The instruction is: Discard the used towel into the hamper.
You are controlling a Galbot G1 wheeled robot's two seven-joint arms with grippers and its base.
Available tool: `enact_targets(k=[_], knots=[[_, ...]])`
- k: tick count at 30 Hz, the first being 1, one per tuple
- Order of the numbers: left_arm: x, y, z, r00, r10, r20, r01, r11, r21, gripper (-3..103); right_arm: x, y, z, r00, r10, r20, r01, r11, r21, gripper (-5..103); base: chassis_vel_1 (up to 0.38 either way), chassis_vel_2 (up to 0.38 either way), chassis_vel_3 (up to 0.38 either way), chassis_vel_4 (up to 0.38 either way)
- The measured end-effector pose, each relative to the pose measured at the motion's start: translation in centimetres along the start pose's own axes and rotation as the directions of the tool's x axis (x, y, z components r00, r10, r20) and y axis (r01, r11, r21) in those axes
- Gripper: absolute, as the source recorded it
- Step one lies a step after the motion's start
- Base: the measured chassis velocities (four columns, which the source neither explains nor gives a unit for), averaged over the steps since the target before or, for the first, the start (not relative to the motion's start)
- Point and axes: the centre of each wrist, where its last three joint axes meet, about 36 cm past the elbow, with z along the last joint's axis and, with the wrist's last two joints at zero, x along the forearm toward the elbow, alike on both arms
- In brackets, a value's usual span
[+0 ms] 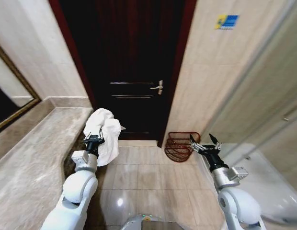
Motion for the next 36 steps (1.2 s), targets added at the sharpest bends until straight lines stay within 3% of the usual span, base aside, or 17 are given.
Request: enact_targets(k=[16, 36], knots=[[-0.17, -0.02, 0.44, 1.000, 0.013, 0.013, -0.013, 1.000, 0.017, 11, 0.00, 0.12, 0.09, 1.000, 0.003, 0.002, -0.003, 1.000, -0.002, 100, -0.035, -0.197, -0.199, -0.031], [-0.25, 0.00, 0.93, 0.999, 0.027, 0.029, -0.028, 0.999, 0.039, 11, -0.11, 0.28, 0.17, 0.999, 0.032, 0.025, -0.033, 0.999, 0.013, 100, -0.002, -0.004, -0.002, -0.002]])
